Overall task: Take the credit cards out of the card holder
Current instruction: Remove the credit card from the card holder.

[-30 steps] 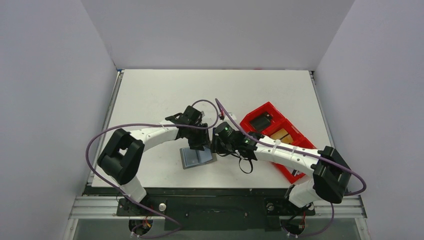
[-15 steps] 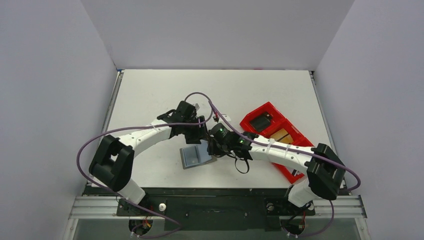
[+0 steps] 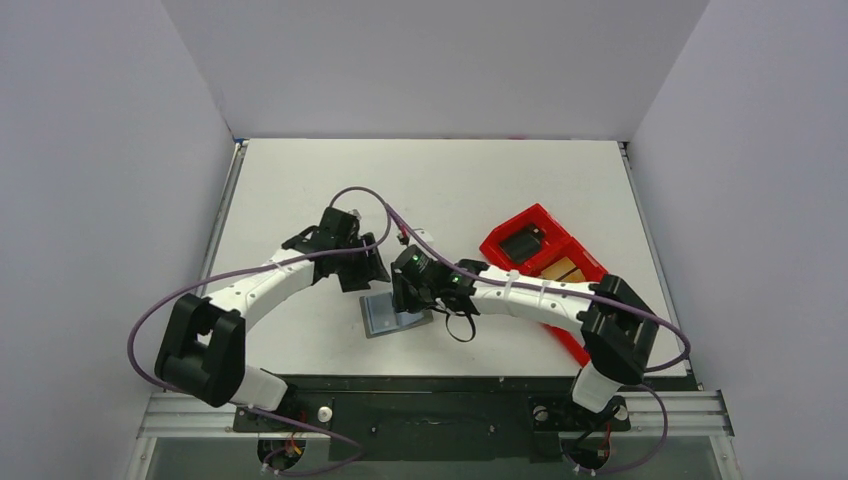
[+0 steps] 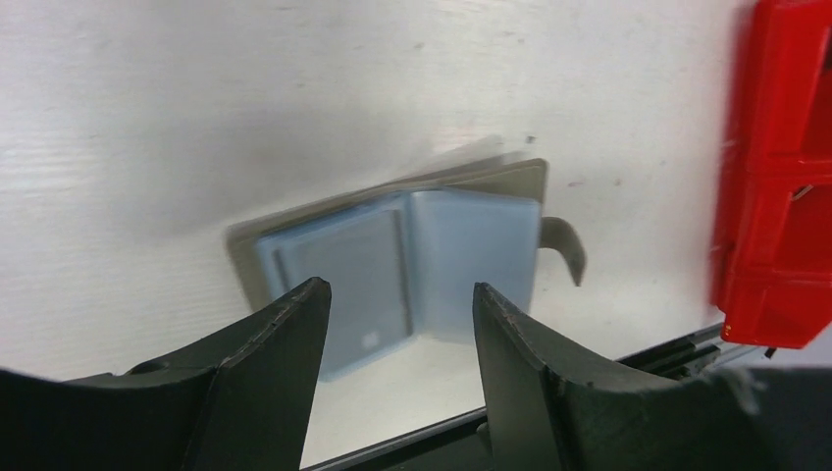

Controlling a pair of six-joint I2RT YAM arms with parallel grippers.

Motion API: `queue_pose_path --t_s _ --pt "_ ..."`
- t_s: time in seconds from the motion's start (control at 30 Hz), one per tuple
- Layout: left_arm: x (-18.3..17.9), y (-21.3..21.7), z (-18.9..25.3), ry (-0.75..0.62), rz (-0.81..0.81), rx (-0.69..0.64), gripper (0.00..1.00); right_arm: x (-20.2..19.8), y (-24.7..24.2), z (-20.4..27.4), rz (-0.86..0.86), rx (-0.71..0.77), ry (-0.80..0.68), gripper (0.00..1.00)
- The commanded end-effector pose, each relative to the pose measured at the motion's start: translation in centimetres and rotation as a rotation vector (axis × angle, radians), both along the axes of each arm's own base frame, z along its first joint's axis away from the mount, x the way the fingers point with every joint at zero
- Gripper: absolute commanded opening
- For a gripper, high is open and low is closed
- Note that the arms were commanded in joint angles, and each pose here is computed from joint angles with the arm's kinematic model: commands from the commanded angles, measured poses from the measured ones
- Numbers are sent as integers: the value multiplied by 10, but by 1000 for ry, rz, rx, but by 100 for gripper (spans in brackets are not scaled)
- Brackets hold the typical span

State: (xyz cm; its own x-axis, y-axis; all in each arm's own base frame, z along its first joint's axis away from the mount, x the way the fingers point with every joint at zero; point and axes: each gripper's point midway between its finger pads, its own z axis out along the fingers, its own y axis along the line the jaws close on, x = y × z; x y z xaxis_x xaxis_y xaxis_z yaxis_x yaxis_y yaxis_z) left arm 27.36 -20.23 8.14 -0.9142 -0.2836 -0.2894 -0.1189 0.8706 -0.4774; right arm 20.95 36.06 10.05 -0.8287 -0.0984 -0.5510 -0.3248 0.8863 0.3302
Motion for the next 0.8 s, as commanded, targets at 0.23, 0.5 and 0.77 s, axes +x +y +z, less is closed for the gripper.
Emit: queue_pose_path --t_s 0.23,0.5,0.77 --pt "-14 59 -6 -11 103 79 44 5 43 -29 85 -26 32 38" --pt "-17 56 -9 2 86 61 40 8 49 -51 81 -63 53 43" --pt "-16 52 -13 14 79 48 39 5 47 -73 75 -100 84 43"
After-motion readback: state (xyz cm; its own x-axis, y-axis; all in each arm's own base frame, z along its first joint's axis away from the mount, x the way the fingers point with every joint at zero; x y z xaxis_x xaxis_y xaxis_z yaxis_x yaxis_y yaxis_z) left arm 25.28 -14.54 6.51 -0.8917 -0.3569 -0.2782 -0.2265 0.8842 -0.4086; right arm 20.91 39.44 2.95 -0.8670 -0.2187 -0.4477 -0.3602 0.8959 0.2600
